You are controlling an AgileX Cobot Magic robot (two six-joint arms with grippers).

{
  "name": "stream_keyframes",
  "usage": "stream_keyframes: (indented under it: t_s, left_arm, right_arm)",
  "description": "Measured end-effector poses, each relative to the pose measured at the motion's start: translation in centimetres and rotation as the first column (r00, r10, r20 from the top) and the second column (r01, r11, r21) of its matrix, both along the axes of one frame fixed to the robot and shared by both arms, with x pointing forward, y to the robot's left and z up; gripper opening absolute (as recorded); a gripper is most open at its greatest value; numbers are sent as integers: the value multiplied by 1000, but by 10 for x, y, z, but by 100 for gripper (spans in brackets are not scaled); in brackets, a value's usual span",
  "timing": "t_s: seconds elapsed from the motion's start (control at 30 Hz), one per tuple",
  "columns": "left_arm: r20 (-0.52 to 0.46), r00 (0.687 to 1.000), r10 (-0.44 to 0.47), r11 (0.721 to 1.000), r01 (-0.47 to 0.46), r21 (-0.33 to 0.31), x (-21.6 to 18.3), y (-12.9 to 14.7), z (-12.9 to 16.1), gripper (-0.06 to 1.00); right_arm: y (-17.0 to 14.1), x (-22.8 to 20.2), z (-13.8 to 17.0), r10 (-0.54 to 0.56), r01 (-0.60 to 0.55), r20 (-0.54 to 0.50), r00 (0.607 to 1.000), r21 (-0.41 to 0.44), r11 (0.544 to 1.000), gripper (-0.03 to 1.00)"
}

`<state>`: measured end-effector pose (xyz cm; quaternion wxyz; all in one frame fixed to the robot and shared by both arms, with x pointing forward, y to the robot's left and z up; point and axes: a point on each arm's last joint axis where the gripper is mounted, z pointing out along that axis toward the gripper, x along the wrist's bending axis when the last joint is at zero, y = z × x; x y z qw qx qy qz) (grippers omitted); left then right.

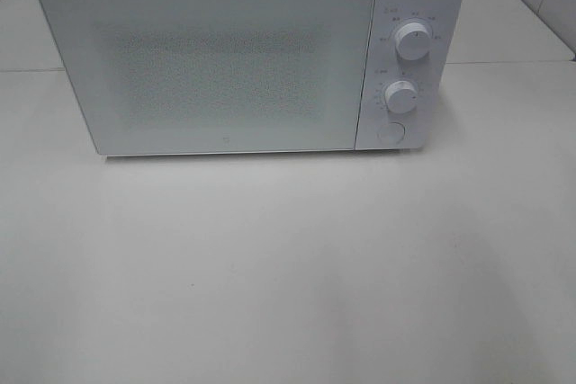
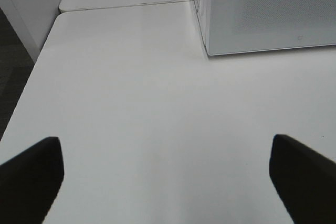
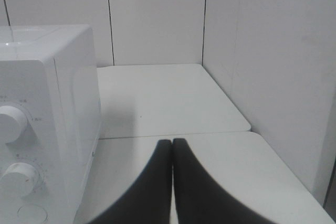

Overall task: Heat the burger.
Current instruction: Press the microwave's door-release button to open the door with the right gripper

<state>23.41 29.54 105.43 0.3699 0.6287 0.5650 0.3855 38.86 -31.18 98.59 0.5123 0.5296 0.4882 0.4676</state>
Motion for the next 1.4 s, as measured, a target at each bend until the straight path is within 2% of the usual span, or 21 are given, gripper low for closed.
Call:
stream_keyframes:
  t_s: [0.23,0.3,0.33,0.4,0.43,0.47,0.5,0.57,0.6,0.67,0.7,0.73,0.77,0.83,0.87,0.9,0.93,0.97,1.0,1.27,1.4]
  left_arm:
    - [0,1000,0,1000,0,0,0,0,0,99]
    - [0,1000,0,1000,0,0,0,0,0,99]
    - [0,1000,0,1000,0,0,0,0,0,99]
    - [0,1000,0,1000,0,0,0,0,0,99]
    - [0,1000,0,1000,0,0,0,0,0,99]
    - [0,1000,0,1000,0,0,0,0,0,99]
    - [0,1000,0,1000,0,0,0,0,0,99]
    - [0,1000,0,1000,0,0,0,0,0,99]
    - [0,1000,0,1000,0,0,0,0,0,99]
    - [0,1000,0,1000,0,0,0,0,0,99]
    - [0,1000,0,1000,0,0,0,0,0,99]
    - [0,1000,0,1000,0,0,0,0,0,99]
    - [0,1000,0,1000,0,0,0,0,0,99]
    - [0,1000,0,1000,0,0,0,0,0,99]
    - [0,1000,0,1000,0,0,0,0,0,99]
    - [0,1000,0,1000,0,0,0,0,0,99]
    - [0,1000,0,1000,0,0,0,0,0,99]
    - [0,1000,0,1000,0,0,0,0,0,99]
    - [0,1000,0,1000,0,0,0,0,0,99]
    - [0,1000,0,1000,0,0,0,0,0,99]
    - [0,1000,0,1000,0,0,0,0,0,99]
  right_arm:
    - [5,21,-21,75,-72,-28,997,83,994,3]
    - [8,28,-32,108,-101,-38,993,166,981,3]
    - [8,28,-32,108,-101,-38,993,166,981,3]
    - [11,34,-50,138,-104,-105,985,279,955,3]
    - [11,34,-50,138,-104,-105,985,279,955,3]
    - [13,36,-61,149,-79,-155,977,382,921,3]
    - [13,36,-61,149,-79,-155,977,382,921,3]
    - [21,39,-73,178,-41,-206,962,537,843,3]
    - [21,39,-73,178,-41,-206,962,537,843,3]
    - [35,47,-78,219,-18,-217,951,668,744,3]
    - [35,47,-78,219,-18,-217,951,668,744,3]
    - [45,56,-78,245,-15,-205,948,738,674,3]
    - [45,56,-78,245,-15,-205,948,738,674,3]
    - [59,71,-82,257,17,-196,946,824,567,3]
    - [59,71,-82,257,17,-196,946,824,567,3]
    - [65,79,-86,253,52,-202,946,867,496,3]
    - [68,83,-88,251,68,-205,946,883,464,3]
    - [68,83,-88,251,68,-205,946,883,464,3]
    - [74,91,-92,244,91,-206,948,907,411,3]
    - [94,120,-97,246,113,-192,950,947,300,3]
    - [100,127,-102,249,146,-216,944,951,272,3]
